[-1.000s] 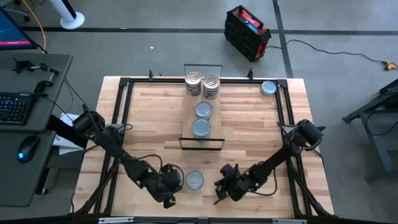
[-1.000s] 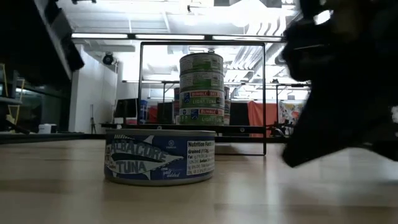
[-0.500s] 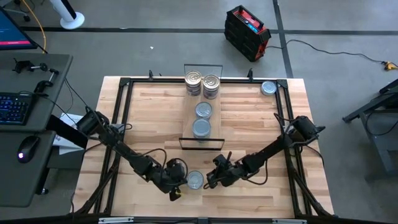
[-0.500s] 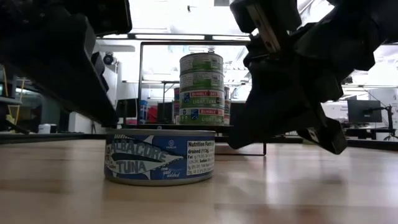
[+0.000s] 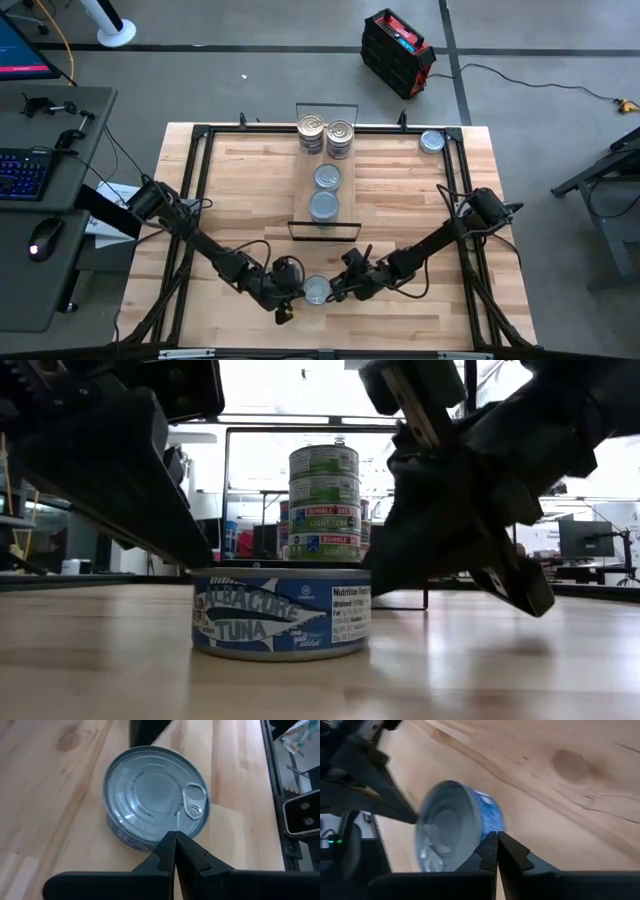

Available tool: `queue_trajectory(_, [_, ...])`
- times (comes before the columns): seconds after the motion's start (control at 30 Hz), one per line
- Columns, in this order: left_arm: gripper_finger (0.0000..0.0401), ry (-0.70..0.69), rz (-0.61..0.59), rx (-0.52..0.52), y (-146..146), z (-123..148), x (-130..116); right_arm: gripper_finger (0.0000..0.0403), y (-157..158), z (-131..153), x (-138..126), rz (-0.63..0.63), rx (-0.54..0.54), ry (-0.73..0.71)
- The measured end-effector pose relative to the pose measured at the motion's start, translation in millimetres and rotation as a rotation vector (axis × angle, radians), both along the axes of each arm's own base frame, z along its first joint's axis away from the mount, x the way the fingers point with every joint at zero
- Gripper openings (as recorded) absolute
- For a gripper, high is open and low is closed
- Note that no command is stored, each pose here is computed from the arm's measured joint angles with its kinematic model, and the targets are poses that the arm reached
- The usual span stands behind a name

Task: Stack canned seafood by type on shelf
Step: Stack the blue tuna can on top of the other blue tuna cans on the shelf

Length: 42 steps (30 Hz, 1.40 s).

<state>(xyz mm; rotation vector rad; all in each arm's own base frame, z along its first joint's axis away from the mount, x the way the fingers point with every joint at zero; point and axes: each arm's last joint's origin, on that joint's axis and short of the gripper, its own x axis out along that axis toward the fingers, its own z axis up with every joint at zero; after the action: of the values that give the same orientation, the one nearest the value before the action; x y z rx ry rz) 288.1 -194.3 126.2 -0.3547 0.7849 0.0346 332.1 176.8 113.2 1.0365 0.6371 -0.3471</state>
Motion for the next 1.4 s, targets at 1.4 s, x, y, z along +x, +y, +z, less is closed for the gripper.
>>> queue_trajectory(1.4, [0.0000, 0.020, 0.003, -0.040, -1.2, -1.9, -1.2, 0.0000, 26.1, 90.1, 35.0, 0.334, -0.269, 0.037])
